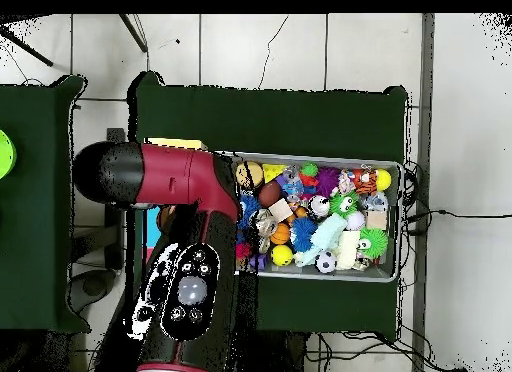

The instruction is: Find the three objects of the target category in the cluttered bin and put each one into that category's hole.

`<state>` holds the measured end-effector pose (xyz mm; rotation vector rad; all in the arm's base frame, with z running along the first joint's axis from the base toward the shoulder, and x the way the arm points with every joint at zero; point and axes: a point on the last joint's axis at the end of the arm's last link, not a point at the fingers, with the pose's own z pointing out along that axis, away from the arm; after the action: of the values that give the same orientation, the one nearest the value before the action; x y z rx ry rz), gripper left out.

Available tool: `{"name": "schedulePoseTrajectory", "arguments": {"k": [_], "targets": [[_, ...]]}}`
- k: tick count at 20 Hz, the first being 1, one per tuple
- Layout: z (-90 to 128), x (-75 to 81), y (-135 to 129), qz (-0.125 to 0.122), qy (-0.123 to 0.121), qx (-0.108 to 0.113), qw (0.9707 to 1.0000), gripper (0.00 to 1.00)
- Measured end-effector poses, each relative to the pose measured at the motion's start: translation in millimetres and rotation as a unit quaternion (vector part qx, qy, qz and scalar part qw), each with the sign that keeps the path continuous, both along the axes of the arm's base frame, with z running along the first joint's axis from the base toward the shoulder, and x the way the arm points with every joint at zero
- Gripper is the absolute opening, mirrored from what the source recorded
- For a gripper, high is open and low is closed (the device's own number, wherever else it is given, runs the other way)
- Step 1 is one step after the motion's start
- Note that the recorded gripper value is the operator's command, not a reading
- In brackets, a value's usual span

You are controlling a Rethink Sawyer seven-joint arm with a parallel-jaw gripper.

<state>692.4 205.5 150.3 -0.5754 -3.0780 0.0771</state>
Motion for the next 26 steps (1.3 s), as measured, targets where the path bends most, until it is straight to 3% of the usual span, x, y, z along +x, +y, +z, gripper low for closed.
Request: {"name": "schedulePoseTrajectory", "arguments": {"k": [13, 26], "targets": [[-28, 7.6, 9, 0.012, -0.046, -0.008, 0.9988, 0.00], [-43, 6.0, 12, 0.014, -0.046, -0.005, 0.9988, 0.00]]}}
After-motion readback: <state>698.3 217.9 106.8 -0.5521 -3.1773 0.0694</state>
